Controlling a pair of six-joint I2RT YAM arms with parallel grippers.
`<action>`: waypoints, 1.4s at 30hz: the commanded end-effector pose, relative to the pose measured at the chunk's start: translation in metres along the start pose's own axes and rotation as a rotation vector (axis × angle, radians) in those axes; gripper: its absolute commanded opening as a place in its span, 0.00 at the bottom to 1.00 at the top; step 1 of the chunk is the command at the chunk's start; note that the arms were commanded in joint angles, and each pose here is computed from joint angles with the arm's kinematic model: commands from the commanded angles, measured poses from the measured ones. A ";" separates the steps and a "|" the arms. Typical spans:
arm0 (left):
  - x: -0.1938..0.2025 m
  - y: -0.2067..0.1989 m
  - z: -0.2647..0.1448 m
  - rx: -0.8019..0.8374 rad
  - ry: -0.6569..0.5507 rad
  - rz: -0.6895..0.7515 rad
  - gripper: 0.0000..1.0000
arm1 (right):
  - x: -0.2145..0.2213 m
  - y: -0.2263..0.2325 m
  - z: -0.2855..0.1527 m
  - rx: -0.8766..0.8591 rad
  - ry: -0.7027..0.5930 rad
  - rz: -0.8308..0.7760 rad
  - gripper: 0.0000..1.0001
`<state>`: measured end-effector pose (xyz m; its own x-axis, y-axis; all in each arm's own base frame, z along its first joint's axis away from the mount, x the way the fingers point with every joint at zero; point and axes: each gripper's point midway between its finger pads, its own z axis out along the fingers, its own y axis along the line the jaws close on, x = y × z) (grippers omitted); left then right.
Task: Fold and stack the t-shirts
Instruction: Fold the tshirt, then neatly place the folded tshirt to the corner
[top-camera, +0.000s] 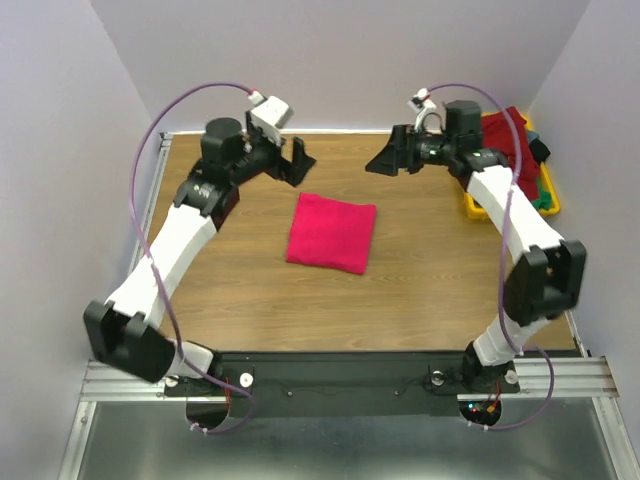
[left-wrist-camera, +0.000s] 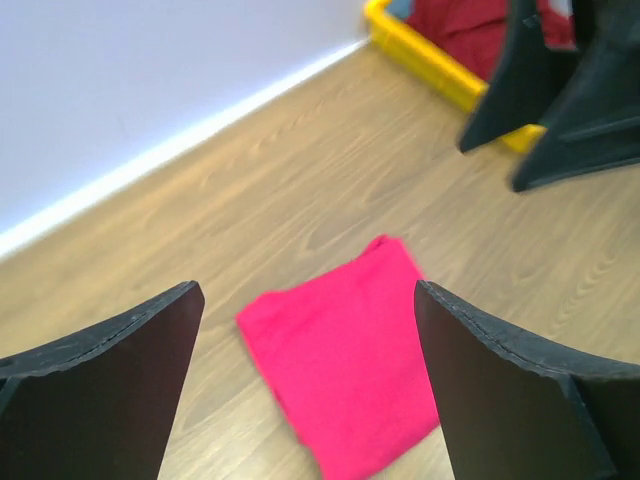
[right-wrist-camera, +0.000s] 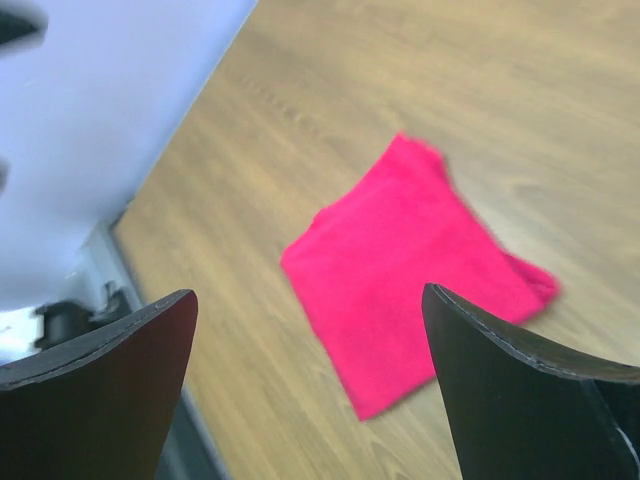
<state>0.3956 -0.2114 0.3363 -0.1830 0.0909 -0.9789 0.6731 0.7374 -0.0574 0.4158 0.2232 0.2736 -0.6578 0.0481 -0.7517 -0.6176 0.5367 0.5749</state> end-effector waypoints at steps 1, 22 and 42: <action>0.077 -0.015 -0.011 -0.163 0.259 0.063 0.99 | 0.029 -0.024 -0.029 0.222 0.042 -0.012 1.00; 0.246 -0.093 0.068 -0.181 0.595 -0.113 0.98 | 0.086 -0.067 -0.141 0.715 0.058 -0.057 1.00; 0.338 0.061 0.042 -0.528 0.873 -0.167 0.98 | 0.091 -0.076 -0.131 0.696 0.098 -0.026 1.00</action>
<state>0.4185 -0.2208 0.0332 -0.7481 0.2173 -0.6270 0.2748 0.9615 0.0054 0.3401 0.0769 0.1934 -0.7269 -0.0238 -0.6864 -0.2217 0.9540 0.2017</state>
